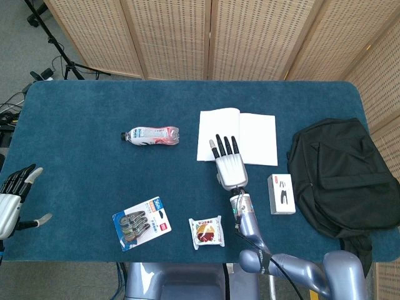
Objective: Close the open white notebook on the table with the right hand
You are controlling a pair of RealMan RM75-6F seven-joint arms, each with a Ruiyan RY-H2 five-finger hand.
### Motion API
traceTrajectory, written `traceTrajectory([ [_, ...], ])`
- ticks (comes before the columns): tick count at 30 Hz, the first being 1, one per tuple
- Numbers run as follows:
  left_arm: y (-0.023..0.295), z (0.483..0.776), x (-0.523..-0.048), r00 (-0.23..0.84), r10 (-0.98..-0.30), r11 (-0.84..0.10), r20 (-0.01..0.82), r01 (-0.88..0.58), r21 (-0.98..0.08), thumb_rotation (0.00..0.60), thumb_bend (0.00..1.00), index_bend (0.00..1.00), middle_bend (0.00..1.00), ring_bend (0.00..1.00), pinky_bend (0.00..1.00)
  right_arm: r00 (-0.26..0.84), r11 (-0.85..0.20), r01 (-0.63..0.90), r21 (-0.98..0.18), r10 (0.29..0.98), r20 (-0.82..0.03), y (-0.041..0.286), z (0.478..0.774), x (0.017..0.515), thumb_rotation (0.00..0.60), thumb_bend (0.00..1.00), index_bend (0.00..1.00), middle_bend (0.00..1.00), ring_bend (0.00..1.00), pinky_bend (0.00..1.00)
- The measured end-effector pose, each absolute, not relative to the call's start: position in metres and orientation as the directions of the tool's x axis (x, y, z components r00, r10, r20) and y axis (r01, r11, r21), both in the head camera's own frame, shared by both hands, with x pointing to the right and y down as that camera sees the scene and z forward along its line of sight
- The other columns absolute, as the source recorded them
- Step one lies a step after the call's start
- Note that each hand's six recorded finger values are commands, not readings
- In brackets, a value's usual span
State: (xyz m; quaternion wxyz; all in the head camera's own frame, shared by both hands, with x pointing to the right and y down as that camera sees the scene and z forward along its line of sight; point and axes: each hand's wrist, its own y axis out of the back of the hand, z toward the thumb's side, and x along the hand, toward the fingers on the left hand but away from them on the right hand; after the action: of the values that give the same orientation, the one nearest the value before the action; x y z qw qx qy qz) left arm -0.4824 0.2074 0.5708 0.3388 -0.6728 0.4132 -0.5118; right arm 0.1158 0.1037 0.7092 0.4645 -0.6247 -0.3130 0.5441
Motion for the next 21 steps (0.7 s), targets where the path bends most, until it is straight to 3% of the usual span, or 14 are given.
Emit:
traceTrajectory([
  [21,0.206,0.585,-0.483,0.132,-0.882,-0.471,0.452,-0.200,-0.859,0.553,0.07,0.00,0.00,0.00,0.08,0.184,-0.414,-0.149,-0.898,0.881,-0.436,0.080,0.741,0.117,0.600,0.26,0.00,0.00,0.00,0.00],
])
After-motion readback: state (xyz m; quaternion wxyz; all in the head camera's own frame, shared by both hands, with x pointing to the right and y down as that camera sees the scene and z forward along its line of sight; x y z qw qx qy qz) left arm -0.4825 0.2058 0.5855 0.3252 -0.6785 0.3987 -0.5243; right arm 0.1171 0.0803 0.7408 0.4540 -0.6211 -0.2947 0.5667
